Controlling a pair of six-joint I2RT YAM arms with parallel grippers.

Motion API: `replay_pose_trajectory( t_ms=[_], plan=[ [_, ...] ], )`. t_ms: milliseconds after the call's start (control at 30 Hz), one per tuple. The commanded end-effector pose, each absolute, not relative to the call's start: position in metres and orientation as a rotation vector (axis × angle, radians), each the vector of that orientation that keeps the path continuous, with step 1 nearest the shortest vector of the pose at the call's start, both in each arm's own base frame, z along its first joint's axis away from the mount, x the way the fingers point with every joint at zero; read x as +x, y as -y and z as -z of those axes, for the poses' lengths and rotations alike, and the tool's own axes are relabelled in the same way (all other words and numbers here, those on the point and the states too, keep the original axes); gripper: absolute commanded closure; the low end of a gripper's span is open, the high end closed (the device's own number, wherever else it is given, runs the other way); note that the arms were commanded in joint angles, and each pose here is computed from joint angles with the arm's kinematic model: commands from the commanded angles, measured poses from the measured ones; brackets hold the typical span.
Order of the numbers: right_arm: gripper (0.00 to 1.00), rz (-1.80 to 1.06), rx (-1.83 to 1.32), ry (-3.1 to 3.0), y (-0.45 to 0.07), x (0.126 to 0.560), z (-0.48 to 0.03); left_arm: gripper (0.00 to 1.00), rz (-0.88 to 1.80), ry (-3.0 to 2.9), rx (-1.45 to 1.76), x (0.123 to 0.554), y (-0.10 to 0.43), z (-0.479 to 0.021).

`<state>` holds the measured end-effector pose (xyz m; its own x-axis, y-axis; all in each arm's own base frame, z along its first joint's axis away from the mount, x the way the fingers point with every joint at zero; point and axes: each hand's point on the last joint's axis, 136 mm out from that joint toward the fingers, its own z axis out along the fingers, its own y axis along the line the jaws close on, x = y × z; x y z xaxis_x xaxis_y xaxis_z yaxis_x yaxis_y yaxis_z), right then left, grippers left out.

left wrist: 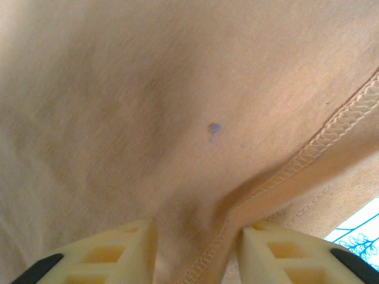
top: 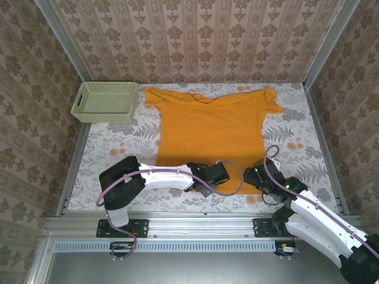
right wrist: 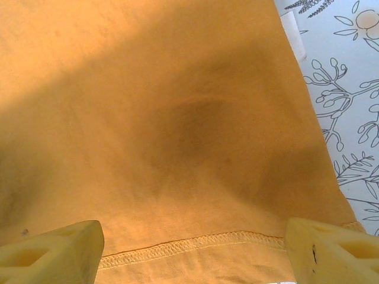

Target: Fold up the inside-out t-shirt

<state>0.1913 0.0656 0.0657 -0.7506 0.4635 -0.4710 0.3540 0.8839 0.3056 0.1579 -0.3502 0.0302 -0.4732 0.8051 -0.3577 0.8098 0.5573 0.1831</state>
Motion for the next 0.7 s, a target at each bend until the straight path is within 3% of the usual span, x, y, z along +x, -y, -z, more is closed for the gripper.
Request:
replay_pose_trajectory(
  t_ms=[0,167,667],
  plan=[
    [0.19,-0.241,0.609,-2.501,-0.060,0.187,-0.062,0.64,0.009,-2.393,1.351,0.155,0.356,-0.026],
    [0.19,-0.242,0.609,-2.492,-0.059,0.188,-0.064,0.69,0.018,-2.393,1.341,0.154,0.355,-0.025],
    [0.18,-0.258,0.604,-2.449,-0.058,0.192,-0.079,1.00,0.264,-2.388,1.129,0.169,0.359,-0.061]
  ],
)
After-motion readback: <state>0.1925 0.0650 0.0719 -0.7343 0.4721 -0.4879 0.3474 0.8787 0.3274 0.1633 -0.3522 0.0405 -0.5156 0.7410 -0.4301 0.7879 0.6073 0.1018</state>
